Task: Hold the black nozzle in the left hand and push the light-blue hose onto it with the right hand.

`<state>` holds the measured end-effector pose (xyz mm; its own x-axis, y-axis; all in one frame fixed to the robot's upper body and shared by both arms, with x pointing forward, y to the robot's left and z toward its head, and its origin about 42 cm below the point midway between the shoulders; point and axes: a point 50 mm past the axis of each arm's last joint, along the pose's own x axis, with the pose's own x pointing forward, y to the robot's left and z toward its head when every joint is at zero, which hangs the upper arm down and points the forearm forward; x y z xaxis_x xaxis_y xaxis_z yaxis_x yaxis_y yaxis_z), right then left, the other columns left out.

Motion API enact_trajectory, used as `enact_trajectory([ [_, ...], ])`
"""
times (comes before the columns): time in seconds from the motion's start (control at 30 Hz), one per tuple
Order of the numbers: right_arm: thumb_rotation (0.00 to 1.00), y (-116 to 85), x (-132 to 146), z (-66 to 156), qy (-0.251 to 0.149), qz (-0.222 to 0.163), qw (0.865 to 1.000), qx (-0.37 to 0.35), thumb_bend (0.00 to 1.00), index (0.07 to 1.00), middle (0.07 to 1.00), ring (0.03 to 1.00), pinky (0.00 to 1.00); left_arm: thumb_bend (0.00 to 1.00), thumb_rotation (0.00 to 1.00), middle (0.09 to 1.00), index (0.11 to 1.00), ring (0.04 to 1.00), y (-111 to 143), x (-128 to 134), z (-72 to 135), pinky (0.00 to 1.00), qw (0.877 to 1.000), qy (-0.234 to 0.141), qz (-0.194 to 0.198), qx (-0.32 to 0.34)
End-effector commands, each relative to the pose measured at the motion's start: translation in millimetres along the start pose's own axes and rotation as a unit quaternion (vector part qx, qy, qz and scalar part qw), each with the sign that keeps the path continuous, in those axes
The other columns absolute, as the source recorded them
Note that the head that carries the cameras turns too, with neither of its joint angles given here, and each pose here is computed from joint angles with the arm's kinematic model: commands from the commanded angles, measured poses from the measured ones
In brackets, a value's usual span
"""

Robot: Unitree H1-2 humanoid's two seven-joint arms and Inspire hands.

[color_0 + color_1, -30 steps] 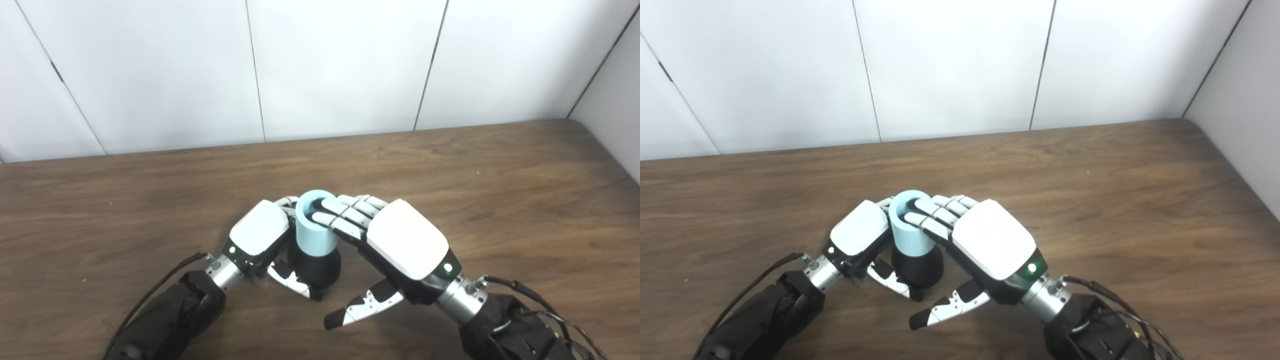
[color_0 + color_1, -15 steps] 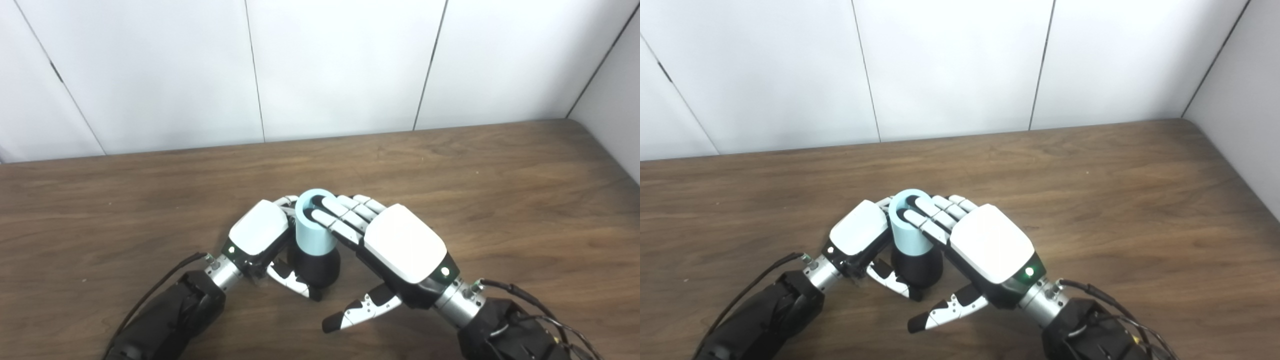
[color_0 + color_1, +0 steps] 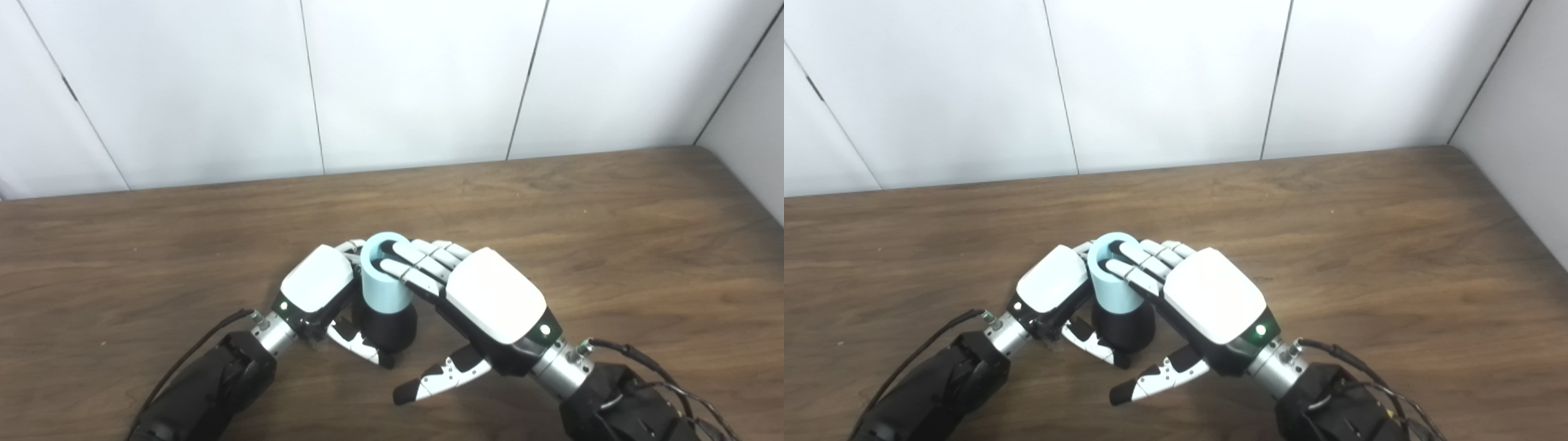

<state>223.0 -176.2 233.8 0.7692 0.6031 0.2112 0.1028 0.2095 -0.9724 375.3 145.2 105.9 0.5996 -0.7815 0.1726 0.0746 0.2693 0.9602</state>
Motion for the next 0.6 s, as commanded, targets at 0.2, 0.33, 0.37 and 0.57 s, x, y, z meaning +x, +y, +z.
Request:
enact_trajectory([
  [0.2, 1.0, 46.8, -18.1, 4.6, -0.043, 0.24, 0.969, 0.04, 0.87, 0.8, 0.835, 0.836, 0.77, 0.5, 0.0, 0.459, 0.491, 0.505, -97.8, -57.2, 38.3, 0.81, 0.983, 0.049, -0.166, -0.056],
  [0.33, 1.0, 49.2, -17.6, 6.3, -0.046, 0.244, 0.968, 0.039, 0.88, 0.781, 0.82, 0.82, 0.76, 0.5, 0.0, 0.459, 0.491, 0.503, -96.7, -56.7, 39.1, 0.81, 0.983, 0.05, -0.167, -0.055],
  [0.37, 1.0, 50.0, -17.8, 6.6, -0.047, 0.246, 0.967, 0.039, 0.88, 0.778, 0.817, 0.816, 0.76, 0.5, 0.0, 0.46, 0.49, 0.502, -96.9, -56.7, 39.2, 0.81, 0.983, 0.05, -0.168, -0.054],
  [0.57, 1.0, 53.8, -18.6, 7.0, -0.047, 0.254, 0.965, 0.042, 0.87, 0.766, 0.807, 0.805, 0.75, 0.5, 0.0, 0.468, 0.483, 0.497, -97.6, -57.0, 39.4, 0.82, 0.983, 0.052, -0.168, -0.056],
])
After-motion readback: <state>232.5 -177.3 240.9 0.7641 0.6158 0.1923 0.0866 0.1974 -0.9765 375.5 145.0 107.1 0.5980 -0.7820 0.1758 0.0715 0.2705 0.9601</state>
